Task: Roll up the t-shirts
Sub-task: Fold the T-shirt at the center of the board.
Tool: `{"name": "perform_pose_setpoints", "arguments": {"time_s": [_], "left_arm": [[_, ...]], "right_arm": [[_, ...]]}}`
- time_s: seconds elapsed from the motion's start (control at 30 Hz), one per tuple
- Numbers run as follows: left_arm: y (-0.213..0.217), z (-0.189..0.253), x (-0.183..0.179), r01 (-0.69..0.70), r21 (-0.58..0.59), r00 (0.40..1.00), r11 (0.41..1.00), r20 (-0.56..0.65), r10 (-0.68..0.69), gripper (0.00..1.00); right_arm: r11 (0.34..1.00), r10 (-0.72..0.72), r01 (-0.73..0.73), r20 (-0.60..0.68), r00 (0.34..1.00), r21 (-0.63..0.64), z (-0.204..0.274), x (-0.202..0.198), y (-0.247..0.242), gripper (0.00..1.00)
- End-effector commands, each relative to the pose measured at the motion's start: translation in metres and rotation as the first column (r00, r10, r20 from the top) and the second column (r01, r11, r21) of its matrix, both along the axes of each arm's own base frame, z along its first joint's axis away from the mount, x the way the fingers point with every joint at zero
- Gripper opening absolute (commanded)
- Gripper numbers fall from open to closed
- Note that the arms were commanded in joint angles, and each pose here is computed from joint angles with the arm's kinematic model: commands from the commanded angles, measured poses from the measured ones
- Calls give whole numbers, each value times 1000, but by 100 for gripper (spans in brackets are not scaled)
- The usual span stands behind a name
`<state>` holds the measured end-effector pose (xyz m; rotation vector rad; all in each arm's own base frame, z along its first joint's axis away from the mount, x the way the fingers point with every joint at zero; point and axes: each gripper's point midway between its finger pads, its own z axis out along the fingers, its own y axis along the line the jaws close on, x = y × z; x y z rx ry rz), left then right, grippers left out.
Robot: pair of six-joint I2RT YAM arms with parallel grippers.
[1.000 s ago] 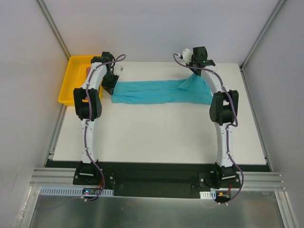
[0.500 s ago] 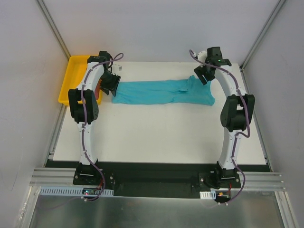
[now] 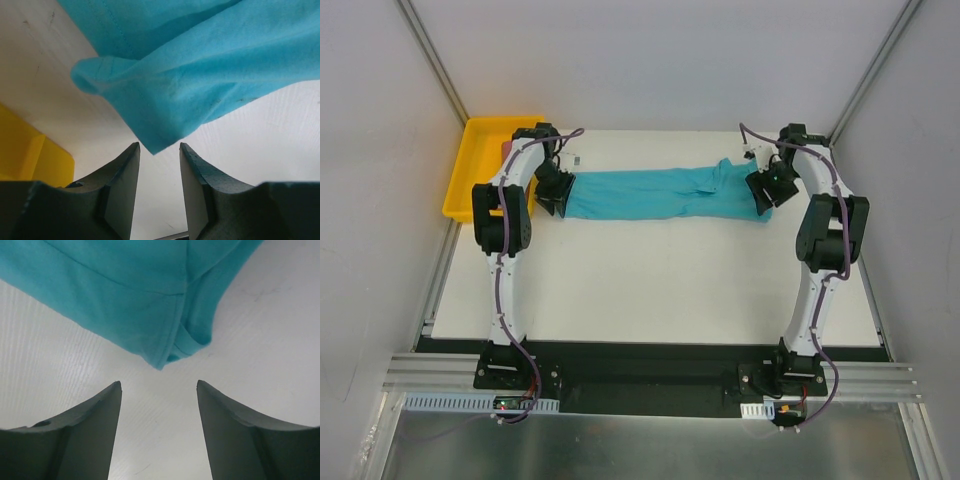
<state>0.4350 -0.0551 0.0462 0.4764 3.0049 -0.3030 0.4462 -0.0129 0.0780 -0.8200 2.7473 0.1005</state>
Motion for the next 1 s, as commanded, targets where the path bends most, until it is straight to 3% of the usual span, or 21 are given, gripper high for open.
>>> {"name": "perform_pose_setpoints", "arguments": {"time_s": [0.0, 0.1, 0.23, 0.47, 0.67, 0.97], "left_arm": [[-7, -1, -2, 26, -2, 999, 1000, -24, -26, 35], [-8, -4, -1, 33, 3, 999, 999, -25, -33, 31], [-6, -8, -1, 43, 15, 999, 999, -32, -43, 23], [-2, -10, 0, 58, 33, 998, 998, -32, -57, 0], [8, 0, -2, 81, 35, 997, 996, -20, -81, 0], [10, 25, -75, 192, -41, 969, 980, -152, -196, 0]], "right_arm": [[997, 59, -54, -84, 995, 58, -14, -14, 13, 61], [996, 72, -64, -119, 990, 66, -24, -14, 13, 53], [996, 82, -75, -136, 987, 51, -34, -12, 10, 51], [993, 115, -113, -165, 980, 25, -45, -14, 3, 26], [986, 157, -163, -180, 971, -18, -44, -21, -12, 2], [950, 293, -310, -251, 922, -29, -24, -74, -30, 1]]}}
